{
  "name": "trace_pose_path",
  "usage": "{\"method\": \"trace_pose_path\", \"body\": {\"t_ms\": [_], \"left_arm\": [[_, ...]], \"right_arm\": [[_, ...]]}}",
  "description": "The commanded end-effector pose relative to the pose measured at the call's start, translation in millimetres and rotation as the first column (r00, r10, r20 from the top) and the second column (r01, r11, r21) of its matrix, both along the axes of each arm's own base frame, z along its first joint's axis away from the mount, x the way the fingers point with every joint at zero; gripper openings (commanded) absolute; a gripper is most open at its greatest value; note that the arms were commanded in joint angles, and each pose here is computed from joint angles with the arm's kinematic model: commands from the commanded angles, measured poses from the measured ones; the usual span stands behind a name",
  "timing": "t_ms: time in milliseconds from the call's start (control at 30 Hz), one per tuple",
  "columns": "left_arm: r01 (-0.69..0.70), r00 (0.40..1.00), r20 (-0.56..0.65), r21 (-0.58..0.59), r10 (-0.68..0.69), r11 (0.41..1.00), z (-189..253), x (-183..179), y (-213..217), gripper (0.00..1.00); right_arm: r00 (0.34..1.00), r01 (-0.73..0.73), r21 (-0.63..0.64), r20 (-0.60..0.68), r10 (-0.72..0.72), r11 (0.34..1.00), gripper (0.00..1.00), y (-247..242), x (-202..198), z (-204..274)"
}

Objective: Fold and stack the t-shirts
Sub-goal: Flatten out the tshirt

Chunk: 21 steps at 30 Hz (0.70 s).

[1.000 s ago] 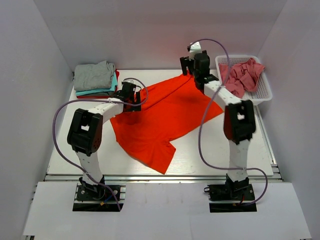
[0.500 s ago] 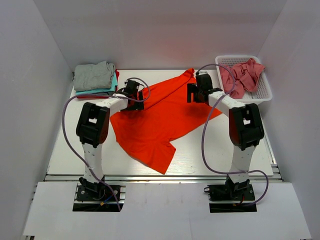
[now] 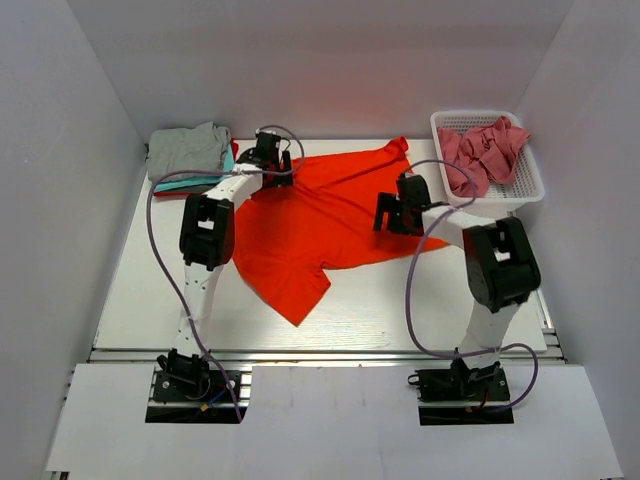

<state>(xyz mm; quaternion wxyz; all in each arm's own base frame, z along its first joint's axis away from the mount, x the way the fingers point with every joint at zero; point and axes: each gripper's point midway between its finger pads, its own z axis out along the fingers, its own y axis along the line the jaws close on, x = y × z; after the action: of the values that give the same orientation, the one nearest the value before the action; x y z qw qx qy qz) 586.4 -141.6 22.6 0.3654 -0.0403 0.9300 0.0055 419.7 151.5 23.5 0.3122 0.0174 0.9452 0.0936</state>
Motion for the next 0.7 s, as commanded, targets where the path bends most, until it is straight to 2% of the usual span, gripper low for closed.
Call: {"method": "trace_pose_path", "body": {"t_ms": [0,100,233,367,433,533,600,633,667], "left_arm": [[0.101,0.994,-0.037,-0.093,-0.105,0.990,-25.7,15.0,-21.6,1.00],[0.186,0.983,0.039,-0.148,-0.182,0.971,-23.4,42.9,-43.8,1.00],[0.261,0.964,0.115,-0.237,-0.239,0.936,-9.8,55.9,-68.0,1.00],[0.294,0.950,0.171,-0.225,-0.259,0.929,27.1,54.1,-68.2,1.00],[0.295,0.945,0.200,-0.176,-0.259,0.939,61.5,49.5,-59.2,1.00],[0.277,0.939,0.243,-0.112,-0.244,0.954,119.7,36.8,-43.5,1.00],[0.261,0.943,0.236,-0.077,-0.236,0.962,134.2,20.4,-37.5,1.00],[0.249,0.935,0.276,-0.068,-0.221,0.966,172.8,7.5,-30.5,1.00],[0.219,0.953,0.225,-0.048,-0.203,0.975,159.1,-9.2,-19.6,1.00]], "right_arm": [[0.976,-0.039,0.134,-0.207,0.066,0.990,0.89,13.5,-88.3,-27.6],[0.960,-0.118,0.174,-0.230,0.157,0.978,0.88,27.4,-134.3,-23.9],[0.958,-0.153,0.151,-0.222,0.184,0.977,0.90,28.2,-159.9,-13.5],[0.988,-0.122,0.061,-0.083,0.127,0.991,0.90,14.5,-127.6,23.8],[0.997,-0.075,0.009,0.019,0.075,0.997,0.90,7.9,-100.0,52.9],[0.996,0.001,-0.023,0.087,0.001,1.000,0.90,-4.7,-84.6,82.1],[0.998,0.023,-0.034,0.067,-0.020,0.999,0.90,-9.7,-89.5,83.4],[0.996,0.060,-0.005,0.064,-0.060,0.998,0.90,-11.1,-88.9,88.1],[0.996,0.083,-0.021,0.021,-0.083,0.996,0.90,-17.2,-98.1,82.6]]}}
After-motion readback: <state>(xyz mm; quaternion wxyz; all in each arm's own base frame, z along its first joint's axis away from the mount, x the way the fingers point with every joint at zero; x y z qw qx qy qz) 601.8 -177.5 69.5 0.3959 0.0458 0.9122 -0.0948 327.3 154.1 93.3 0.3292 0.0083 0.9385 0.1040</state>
